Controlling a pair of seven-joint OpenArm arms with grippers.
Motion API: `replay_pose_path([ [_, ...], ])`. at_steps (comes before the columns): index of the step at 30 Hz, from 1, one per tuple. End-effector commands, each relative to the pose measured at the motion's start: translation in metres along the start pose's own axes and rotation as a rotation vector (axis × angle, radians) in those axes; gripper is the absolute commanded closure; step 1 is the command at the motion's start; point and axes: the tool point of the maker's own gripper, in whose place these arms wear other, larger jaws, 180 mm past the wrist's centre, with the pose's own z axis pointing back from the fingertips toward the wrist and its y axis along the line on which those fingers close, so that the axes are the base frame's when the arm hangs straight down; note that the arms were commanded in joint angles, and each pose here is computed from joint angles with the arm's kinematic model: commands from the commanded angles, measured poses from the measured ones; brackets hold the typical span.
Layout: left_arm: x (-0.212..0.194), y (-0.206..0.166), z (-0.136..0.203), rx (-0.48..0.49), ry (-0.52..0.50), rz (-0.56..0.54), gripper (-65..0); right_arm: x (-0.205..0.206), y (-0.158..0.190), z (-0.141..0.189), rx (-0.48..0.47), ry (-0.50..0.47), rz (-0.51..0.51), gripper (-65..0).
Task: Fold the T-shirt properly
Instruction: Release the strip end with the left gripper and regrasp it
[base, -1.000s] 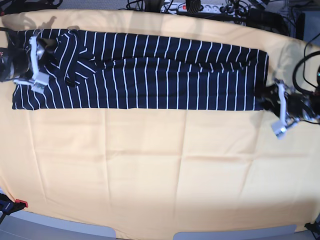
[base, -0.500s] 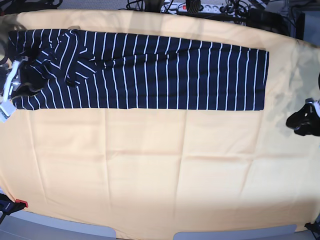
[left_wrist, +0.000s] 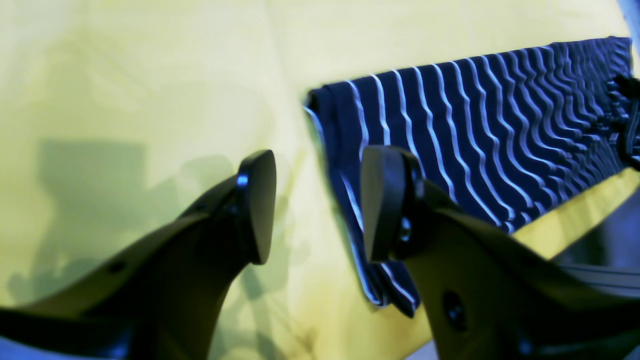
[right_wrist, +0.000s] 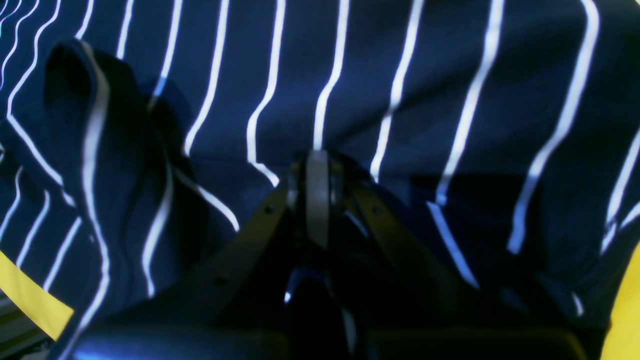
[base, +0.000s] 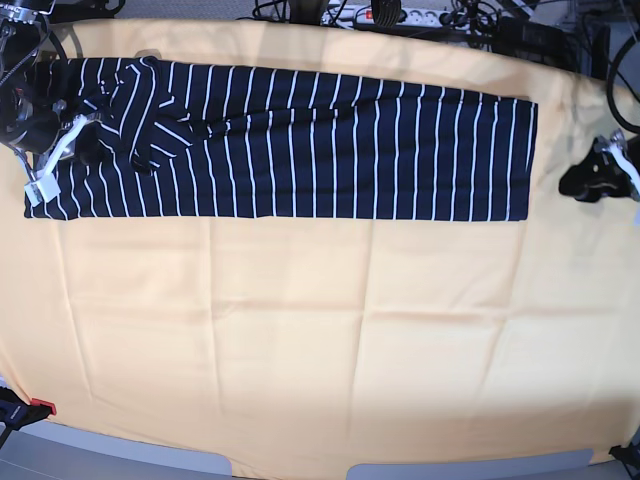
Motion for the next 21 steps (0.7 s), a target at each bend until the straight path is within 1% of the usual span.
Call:
replay_pose_path([
  [1, 0.008, 0.001, 0.004, 0.014, -0.027, -0.015, -29.7, 0.009, -0.004, 0.007, -0.009, -0.027, 0.023, 0.0],
  [3, -0.007, 0.008, -0.003, 0.055, -0.015, 0.011, -29.7, 0.003, -0.003, 0.007, -0.007, -0.012, 0.019, 0.0],
  [6, -0.017, 0.016, -0.010, 0.111, -0.018, 0.068, -29.7, -0.001, -0.003, 0.007, -0.006, -0.005, 0.016, 0.0],
  [10, -0.022, 0.010, -0.019, 0.090, -0.042, 0.100, -29.7, -0.001, -0.003, 0.007, -0.006, -0.005, 0.016, 0.0],
  [12, -0.026, 0.003, -0.025, 0.054, -0.053, 0.123, -29.7, -0.001, -0.003, 0.007, -0.006, -0.005, 0.016, 0.0],
  [14, -0.032, -0.007, -0.032, 0.009, -0.038, 0.142, -29.7, 0.000, -0.002, 0.007, -0.003, -0.007, 0.015, 0.0],
  [17, -0.047, -0.024, -0.047, -0.053, 0.018, 0.152, -29.7, 0.001, -0.001, 0.007, 0.001, -0.013, 0.014, 0.0],
  [21, -0.066, -0.047, -0.067, -0.134, 0.092, 0.135, -29.7, 0.003, 0.001, 0.008, 0.015, -0.024, 0.008, 0.0],
])
